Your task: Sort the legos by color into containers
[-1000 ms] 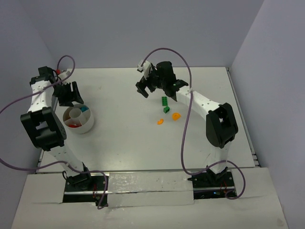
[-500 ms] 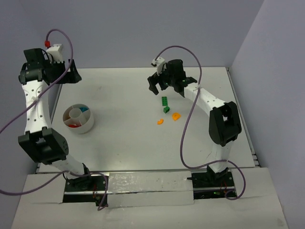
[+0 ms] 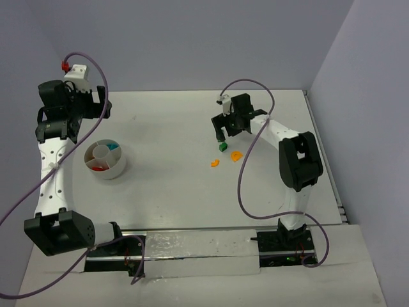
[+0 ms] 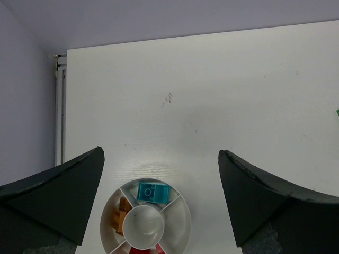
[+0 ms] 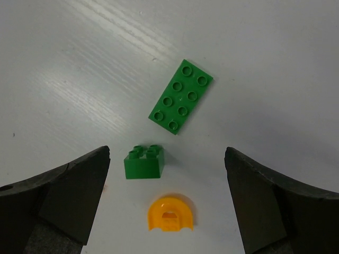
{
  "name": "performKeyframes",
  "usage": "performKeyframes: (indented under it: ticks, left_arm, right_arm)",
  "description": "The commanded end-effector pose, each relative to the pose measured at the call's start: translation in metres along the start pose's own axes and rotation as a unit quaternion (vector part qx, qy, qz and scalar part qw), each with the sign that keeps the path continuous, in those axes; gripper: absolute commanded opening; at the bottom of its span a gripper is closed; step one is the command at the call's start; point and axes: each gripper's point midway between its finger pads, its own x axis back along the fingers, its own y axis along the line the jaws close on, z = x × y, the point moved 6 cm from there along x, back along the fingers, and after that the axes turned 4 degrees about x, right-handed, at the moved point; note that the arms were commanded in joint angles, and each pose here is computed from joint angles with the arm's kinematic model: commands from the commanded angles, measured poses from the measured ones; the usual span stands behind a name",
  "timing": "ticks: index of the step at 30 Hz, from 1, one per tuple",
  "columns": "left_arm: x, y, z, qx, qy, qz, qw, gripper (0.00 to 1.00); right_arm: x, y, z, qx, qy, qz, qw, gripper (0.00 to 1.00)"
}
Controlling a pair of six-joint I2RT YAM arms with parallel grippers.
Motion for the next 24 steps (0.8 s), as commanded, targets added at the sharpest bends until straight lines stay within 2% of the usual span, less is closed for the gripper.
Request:
performKeyframes:
  ticks: [1,8,19,20,24]
  left_arm:
    - [-0.001,0.002,-0.008,-0.005,-0.008,-0.011,1.0,0.99]
    - [0.002,0.007,-0.004,-0.012,-0.005,-0.043,0.999,0.99]
    - [0.007,0.014,0.003,-0.019,0.003,-0.081,0.997,0.99]
    - [0.007,0.015,0.003,-0.02,0.003,-0.084,0.996,0.99]
    - [0.005,0.016,0.002,-0.022,0.003,-0.082,0.996,0.99]
  right_arm:
    - [-0.012,-0.011,-0.017,-0.018,-0.002,0.023,1.0,0.95]
    - [-0.045,-0.019,-0.009,-0.058,0.064,0.036,0.996,0.84]
    - [-0.064,-0.007,0.01,-0.049,0.141,0.054,0.987,0.72]
    - [-0.065,-0.006,0.014,-0.047,0.15,0.055,0.986,0.69]
    - [-0.066,-0.002,0.026,-0.041,0.171,0.054,0.983,0.48]
